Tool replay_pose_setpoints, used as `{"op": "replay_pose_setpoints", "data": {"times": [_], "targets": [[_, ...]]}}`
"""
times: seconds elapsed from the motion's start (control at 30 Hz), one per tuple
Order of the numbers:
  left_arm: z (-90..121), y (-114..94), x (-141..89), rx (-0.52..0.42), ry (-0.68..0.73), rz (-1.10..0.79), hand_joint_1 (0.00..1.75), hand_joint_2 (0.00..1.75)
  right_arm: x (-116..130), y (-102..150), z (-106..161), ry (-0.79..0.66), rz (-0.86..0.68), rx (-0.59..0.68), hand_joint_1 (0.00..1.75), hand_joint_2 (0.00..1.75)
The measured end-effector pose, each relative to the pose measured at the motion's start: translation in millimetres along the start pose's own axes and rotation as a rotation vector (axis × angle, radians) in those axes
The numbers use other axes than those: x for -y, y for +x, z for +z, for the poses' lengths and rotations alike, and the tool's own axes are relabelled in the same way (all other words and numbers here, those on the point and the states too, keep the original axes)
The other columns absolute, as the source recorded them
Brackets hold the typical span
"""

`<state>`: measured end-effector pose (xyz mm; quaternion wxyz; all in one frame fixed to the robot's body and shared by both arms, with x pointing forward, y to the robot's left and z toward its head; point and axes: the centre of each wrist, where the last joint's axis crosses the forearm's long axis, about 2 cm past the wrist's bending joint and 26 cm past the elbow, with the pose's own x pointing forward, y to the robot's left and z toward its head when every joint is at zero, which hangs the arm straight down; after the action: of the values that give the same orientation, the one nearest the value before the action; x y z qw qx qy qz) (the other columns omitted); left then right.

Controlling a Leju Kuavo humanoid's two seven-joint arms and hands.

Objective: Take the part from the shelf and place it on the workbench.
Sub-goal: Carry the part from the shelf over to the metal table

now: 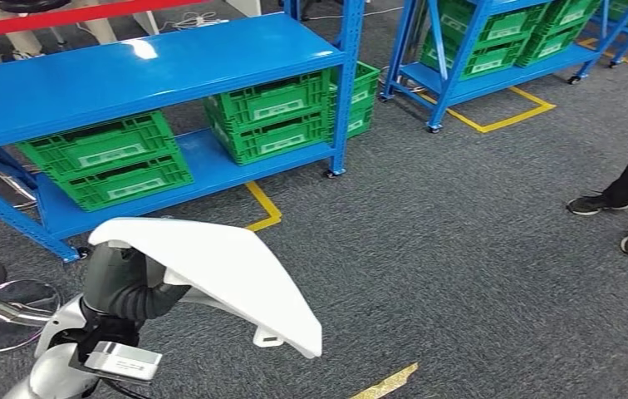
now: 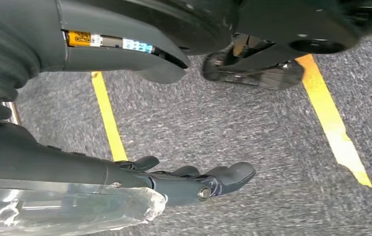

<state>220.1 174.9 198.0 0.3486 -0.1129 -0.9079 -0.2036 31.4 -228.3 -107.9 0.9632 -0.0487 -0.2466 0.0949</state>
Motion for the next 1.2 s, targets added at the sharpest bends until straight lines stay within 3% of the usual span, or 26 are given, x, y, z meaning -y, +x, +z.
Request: {"op": "replay_pose_setpoints", "data": {"times": [1.2], "targets": [[24,1,12,-0.074,0.06,0.071,1.75,1.75,0,-3,1,-0.01,-0.004,-0.004,0.0,1.75]]}}
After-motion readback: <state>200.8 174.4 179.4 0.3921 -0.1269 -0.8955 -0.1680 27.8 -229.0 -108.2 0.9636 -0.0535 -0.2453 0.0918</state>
